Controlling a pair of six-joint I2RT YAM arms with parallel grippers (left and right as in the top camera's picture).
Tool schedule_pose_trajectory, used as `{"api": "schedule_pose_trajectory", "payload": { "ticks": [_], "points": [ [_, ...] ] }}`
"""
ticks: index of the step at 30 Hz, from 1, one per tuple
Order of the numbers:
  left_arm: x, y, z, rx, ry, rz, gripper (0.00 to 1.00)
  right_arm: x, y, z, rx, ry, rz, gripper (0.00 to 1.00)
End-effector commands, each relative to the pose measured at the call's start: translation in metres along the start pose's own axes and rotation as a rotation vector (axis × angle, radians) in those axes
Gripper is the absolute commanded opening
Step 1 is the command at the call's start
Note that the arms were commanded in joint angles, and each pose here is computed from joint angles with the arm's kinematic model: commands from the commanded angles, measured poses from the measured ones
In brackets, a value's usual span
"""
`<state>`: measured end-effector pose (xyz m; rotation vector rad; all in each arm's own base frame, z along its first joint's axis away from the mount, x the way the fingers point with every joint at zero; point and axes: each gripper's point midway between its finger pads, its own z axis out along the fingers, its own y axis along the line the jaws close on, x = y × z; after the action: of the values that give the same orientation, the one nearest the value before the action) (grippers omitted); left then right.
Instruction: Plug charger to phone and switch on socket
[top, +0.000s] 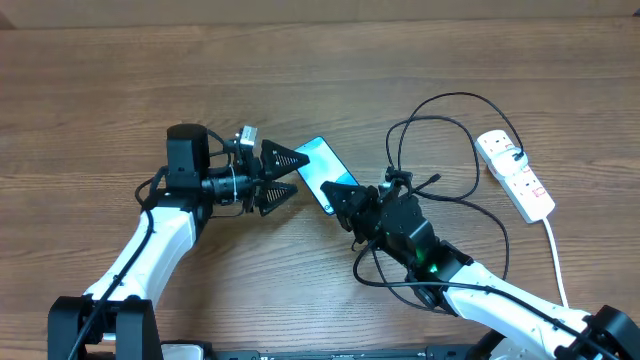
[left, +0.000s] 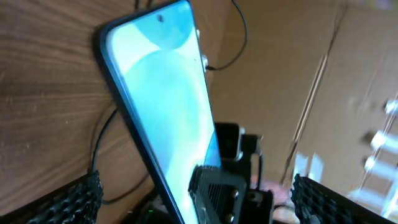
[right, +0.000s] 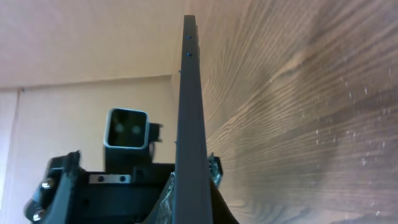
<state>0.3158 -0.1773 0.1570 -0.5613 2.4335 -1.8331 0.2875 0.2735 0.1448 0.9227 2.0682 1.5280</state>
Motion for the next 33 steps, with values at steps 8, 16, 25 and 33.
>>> {"api": "schedule_pose_trajectory", "payload": {
  "ticks": [8, 16, 25, 33],
  "points": [
    [-0.011, 0.004, 0.003, -0.031, -0.072, -0.352, 0.82, 0.032, 0.009, 0.0, -0.019, 0.077, 0.335, 0.04],
    [-0.004, 0.006, 0.014, -0.057, -0.07, -0.391, 0.61, 0.034, 0.01, 0.0, -0.022, 0.074, 0.347, 0.04],
    [-0.004, 0.007, 0.015, -0.059, -0.072, -0.393, 0.39, 0.036, 0.014, 0.0, -0.033, 0.088, 0.414, 0.04],
    [-0.006, 0.007, 0.014, -0.061, -0.081, -0.398, 0.34, 0.042, 0.028, -0.002, -0.083, 0.13, 0.411, 0.04]
  ]
}}
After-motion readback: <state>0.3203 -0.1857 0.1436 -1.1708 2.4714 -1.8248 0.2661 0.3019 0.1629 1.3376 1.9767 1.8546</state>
